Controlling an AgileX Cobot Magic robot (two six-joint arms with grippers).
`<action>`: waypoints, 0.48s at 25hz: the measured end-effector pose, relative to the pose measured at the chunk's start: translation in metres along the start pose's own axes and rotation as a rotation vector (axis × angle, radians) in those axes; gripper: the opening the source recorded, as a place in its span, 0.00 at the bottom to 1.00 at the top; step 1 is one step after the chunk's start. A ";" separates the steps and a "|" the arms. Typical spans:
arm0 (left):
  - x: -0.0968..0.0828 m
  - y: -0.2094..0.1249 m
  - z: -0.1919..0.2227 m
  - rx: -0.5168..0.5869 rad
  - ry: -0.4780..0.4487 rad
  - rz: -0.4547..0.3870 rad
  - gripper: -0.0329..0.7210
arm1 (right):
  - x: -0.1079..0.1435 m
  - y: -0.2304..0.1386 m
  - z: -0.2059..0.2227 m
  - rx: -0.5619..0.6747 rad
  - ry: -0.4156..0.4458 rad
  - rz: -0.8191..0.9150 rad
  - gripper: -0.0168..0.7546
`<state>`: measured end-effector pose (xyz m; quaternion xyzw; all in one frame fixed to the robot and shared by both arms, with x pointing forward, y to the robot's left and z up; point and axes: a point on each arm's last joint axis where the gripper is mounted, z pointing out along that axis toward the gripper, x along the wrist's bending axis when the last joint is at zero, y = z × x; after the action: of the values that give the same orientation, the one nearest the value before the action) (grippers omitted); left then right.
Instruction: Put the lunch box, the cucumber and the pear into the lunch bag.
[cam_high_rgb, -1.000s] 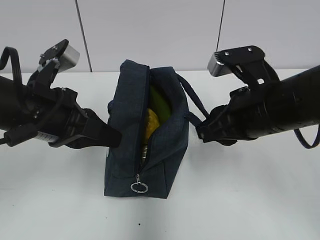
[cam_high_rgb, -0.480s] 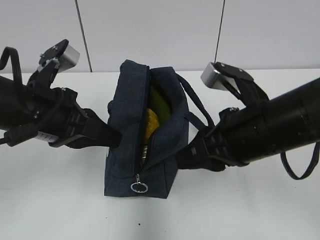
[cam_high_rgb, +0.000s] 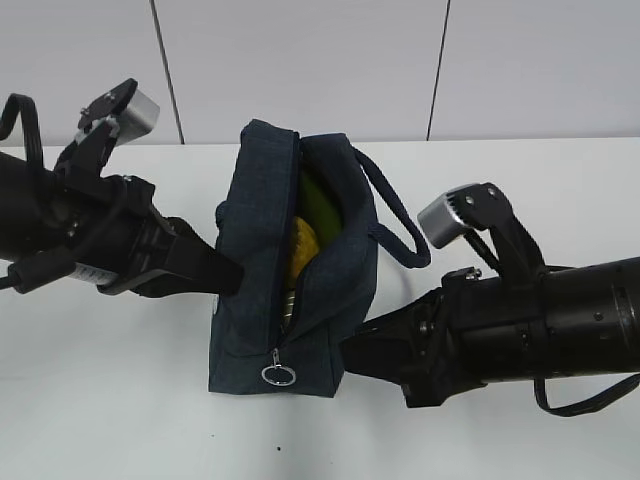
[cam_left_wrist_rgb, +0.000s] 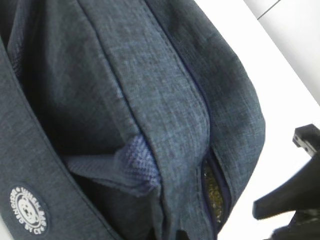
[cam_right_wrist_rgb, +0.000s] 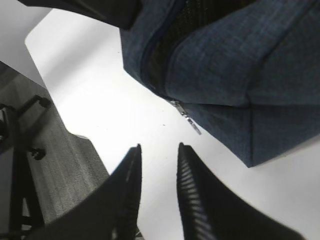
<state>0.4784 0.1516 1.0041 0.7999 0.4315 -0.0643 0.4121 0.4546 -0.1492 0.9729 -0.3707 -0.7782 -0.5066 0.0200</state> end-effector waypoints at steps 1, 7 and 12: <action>0.000 0.000 0.000 0.000 0.000 0.000 0.03 | -0.002 -0.001 0.001 0.007 -0.015 -0.019 0.29; -0.001 0.002 0.000 -0.023 -0.015 -0.033 0.03 | -0.016 -0.016 0.017 0.078 -0.017 -0.135 0.29; -0.002 0.004 0.000 -0.040 -0.025 -0.057 0.03 | -0.024 -0.036 0.036 0.135 0.080 -0.273 0.29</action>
<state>0.4797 0.1491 1.0073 0.7781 0.4501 -0.0774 0.4313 0.4623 -0.1415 0.9179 -0.2389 -0.8523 -0.4653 0.0067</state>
